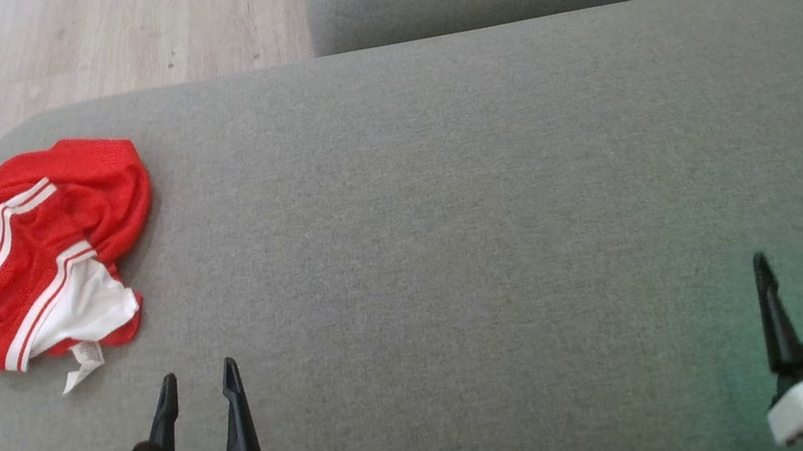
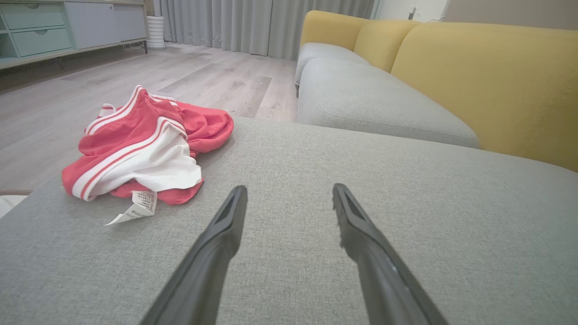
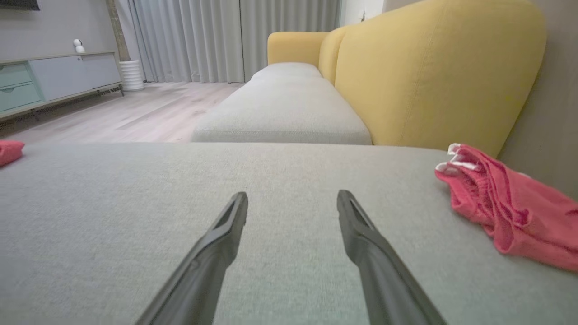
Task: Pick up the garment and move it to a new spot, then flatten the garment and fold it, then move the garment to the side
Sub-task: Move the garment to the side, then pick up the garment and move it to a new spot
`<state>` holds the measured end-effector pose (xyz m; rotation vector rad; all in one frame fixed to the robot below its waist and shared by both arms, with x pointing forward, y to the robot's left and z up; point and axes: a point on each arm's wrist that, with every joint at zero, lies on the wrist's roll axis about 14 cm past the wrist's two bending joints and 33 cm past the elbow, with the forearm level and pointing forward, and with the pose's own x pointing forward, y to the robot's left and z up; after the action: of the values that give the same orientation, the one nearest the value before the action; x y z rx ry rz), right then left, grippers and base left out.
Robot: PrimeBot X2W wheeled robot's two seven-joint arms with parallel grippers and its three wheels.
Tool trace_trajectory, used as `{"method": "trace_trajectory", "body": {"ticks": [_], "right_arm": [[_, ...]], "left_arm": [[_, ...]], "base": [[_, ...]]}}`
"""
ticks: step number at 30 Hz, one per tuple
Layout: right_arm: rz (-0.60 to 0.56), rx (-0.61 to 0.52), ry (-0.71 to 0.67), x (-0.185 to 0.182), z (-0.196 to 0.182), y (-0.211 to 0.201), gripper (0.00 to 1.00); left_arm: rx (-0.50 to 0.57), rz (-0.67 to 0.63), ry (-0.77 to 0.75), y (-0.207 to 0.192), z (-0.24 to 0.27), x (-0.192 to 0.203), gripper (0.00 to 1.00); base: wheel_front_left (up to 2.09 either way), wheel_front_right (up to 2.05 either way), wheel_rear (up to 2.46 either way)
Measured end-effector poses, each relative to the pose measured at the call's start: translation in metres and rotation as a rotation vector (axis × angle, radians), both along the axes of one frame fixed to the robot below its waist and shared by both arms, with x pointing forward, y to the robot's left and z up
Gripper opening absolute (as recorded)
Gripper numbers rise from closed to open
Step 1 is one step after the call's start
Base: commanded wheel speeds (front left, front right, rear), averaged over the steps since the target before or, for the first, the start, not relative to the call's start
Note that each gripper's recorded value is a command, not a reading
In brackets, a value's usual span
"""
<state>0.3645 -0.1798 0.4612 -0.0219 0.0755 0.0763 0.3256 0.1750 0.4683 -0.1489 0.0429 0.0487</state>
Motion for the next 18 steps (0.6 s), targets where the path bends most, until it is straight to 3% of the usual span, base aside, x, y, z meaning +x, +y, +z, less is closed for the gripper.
{"method": "trace_trajectory", "body": {"ticks": [5, 18], "right_arm": [[0.008, 0.031, 0.051, -0.018, -0.017, 0.004, 1.00], [-0.007, 0.042, 0.054, -0.021, -0.018, 0.001, 1.00]], "left_arm": [[-0.002, -0.021, -0.003, -0.005, 0.000, 0.002, 1.00], [-0.003, -0.047, 0.007, -0.011, -0.003, 0.005, 1.00]], "base": [[0.00, 0.00, 0.00], [0.00, 0.00, 0.00]]}}
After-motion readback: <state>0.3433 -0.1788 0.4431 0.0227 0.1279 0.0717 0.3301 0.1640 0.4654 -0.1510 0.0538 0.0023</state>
